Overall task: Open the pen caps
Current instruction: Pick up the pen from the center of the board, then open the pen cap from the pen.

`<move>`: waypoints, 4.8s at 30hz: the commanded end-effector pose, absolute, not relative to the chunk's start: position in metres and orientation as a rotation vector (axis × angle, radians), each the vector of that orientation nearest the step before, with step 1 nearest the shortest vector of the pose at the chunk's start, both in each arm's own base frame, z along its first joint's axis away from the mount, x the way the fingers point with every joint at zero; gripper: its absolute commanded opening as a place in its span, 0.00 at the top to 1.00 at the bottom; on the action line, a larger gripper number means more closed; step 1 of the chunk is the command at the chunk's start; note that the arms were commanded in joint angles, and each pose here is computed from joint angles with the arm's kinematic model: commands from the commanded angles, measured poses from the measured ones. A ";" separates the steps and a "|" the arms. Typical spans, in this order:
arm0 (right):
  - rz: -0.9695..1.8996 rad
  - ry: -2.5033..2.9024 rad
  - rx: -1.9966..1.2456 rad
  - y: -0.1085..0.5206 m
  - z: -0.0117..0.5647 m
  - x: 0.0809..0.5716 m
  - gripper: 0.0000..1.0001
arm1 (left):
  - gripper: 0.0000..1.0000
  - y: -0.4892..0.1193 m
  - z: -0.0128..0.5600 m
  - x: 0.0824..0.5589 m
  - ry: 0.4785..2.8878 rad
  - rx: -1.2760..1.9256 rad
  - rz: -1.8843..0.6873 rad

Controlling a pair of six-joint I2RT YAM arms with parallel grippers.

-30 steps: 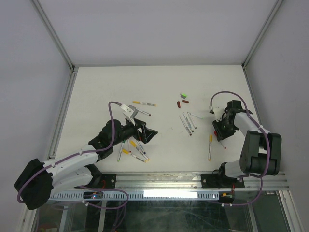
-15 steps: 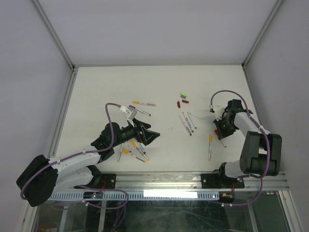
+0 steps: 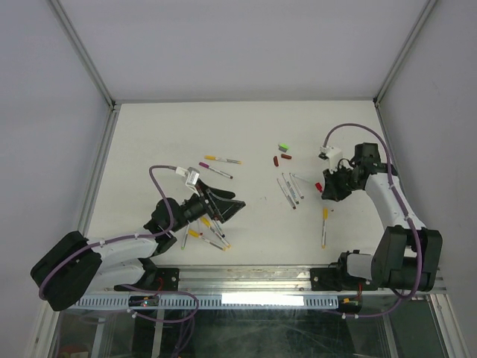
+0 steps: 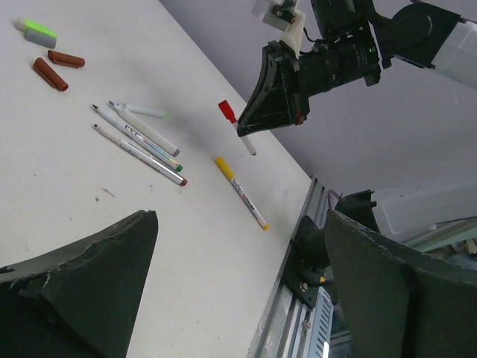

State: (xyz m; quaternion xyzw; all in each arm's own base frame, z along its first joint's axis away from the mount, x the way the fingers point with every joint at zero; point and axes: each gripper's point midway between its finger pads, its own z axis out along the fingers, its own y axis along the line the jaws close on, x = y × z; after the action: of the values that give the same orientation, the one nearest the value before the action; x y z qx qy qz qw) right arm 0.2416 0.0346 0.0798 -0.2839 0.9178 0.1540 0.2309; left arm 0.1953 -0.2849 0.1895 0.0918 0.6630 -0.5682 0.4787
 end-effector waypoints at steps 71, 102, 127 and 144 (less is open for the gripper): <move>1.230 2.035 -1.243 0.203 0.135 0.219 1.00 | 0.60 -0.409 0.174 0.249 1.645 -0.149 -1.493; 1.306 2.012 -1.304 0.217 0.134 0.198 0.55 | 1.00 -0.380 0.231 0.235 1.354 -0.089 -1.580; 1.123 2.055 -1.231 0.213 0.133 0.219 1.00 | 0.66 -0.386 0.199 0.241 1.500 -0.190 -1.581; 0.969 2.039 -1.302 0.217 0.126 0.218 1.00 | 0.75 -0.388 0.194 0.248 1.527 -0.204 -1.543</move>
State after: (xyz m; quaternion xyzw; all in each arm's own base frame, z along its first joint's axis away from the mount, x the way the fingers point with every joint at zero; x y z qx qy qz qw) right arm 0.2128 0.2131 0.1180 -0.4659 0.7657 0.3774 0.2326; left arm 0.2442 -0.3857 0.1656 -0.0758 0.6548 -0.6031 0.4492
